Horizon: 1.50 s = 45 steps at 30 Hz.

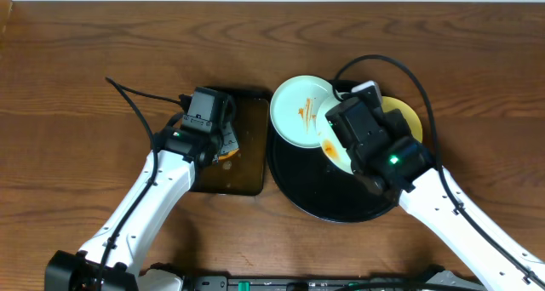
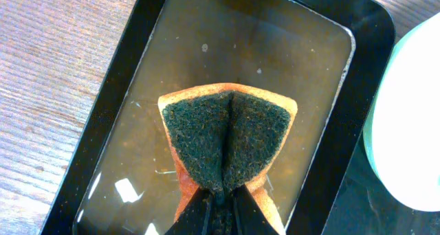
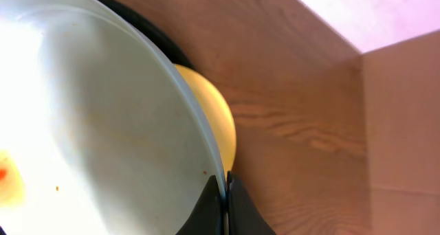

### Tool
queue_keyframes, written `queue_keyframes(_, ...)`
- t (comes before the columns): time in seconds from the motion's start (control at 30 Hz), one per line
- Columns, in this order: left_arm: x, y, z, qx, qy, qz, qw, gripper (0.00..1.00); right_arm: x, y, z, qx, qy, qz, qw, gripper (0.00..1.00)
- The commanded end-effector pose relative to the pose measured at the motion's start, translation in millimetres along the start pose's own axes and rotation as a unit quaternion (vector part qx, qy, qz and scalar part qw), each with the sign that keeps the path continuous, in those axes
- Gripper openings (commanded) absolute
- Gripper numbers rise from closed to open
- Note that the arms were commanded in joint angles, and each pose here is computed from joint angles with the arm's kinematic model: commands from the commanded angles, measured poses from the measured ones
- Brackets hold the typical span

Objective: Clean dirty plates on tray and stack at the side
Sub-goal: 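Lift the green plate and carry it right, setting it beside the tray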

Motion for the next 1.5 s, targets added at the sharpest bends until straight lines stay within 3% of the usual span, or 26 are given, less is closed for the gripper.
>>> queue_keyframes(0.0, 1.1, 0.1, 2.9, 0.002, -0.011, -0.002, 1.000, 0.08, -5.9, -12.0, -5.2, -0.047, 0.034, -0.027, 0.998, 0.01)
queue_keyframes(0.23, 1.1, 0.1, 3.0, 0.002, -0.011, -0.002, 1.000, 0.08, -7.6, -19.8, -2.1, -0.103, 0.033, -0.047, 0.993, 0.01)
queue_keyframes(0.97, 1.1, 0.1, 2.9, 0.002, -0.011, -0.002, 1.000, 0.08, -12.3, -33.9, -2.9, -0.069, 0.058, -0.087, 0.992, 0.01)
queue_keyframes(1.23, 1.1, 0.3, 2.5, 0.002, -0.008, -0.001, 1.000, 0.08, 2.0, -28.3, -7.7, 0.091, 0.002, -0.055, 0.994, 0.01)
queue_keyframes(1.47, 1.1, 0.3, 2.4, 0.002, -0.008, -0.001, 1.000, 0.08, 44.3, -16.9, -50.1, 0.261, -0.018, 0.025, 0.965, 0.01)
Point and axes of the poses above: each gripper's point midway between its finger pads, its own x axis out along the fingers, its own z axis along the line the jaws close on, y = z × x, the point moved 8 cm from there along -x, back along the fingers, and after that the axes turned 13 degrees about x, right-handed, at the moved point
